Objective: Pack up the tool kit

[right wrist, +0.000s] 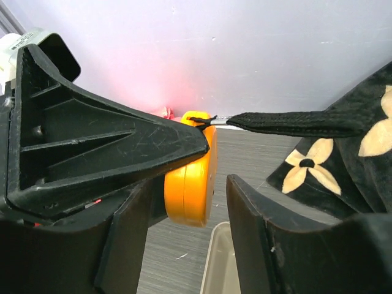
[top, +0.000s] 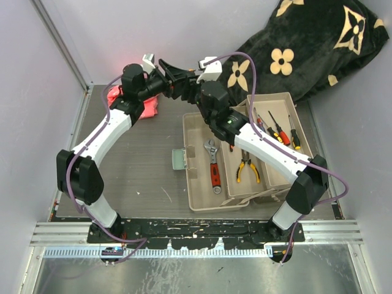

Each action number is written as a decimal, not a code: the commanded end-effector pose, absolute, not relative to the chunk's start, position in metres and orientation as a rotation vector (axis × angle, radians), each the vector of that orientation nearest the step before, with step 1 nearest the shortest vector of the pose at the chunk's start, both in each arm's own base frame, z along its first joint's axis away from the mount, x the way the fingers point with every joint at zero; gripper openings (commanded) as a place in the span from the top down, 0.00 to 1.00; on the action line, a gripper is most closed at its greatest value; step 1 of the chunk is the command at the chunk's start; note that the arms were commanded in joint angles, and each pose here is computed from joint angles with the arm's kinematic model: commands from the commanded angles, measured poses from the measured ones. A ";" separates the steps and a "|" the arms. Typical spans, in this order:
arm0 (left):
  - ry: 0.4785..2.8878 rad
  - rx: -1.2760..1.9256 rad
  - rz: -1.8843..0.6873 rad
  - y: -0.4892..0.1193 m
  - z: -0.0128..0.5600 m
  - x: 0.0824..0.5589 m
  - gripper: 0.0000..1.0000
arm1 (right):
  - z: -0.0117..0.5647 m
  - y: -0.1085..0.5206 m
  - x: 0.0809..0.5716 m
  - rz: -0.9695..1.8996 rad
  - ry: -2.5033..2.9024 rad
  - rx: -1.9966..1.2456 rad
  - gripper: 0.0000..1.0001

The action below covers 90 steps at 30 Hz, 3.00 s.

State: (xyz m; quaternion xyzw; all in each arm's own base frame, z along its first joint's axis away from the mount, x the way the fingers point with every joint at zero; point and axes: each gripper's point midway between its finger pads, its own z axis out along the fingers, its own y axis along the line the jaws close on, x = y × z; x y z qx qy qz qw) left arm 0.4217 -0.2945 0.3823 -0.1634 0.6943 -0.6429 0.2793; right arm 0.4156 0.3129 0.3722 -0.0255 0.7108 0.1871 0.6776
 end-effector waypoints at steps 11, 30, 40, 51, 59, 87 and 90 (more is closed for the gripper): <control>1.714 -0.282 -1.822 -0.293 0.444 0.392 0.30 | 0.416 0.301 0.418 0.424 1.490 0.037 0.98; 1.751 -0.327 -1.565 -0.223 0.400 0.455 0.02 | 0.442 0.125 0.382 0.156 1.487 0.341 0.99; 1.805 -0.290 -1.517 -0.221 0.384 0.448 0.02 | 0.382 0.017 0.323 0.017 1.631 0.541 0.99; 1.855 -0.227 -1.481 -0.223 0.375 0.441 0.02 | 0.320 0.022 0.350 0.138 1.808 0.601 0.99; 1.880 -0.179 -1.447 -0.219 0.372 0.424 0.02 | 0.287 0.020 0.390 0.266 1.849 0.704 0.99; 2.403 0.076 -0.726 -0.224 0.202 0.418 0.02 | 0.320 0.023 0.398 0.404 1.823 0.700 0.15; 2.450 0.069 -0.656 -0.229 0.180 0.425 0.02 | 0.344 0.013 0.389 0.352 1.777 0.679 0.08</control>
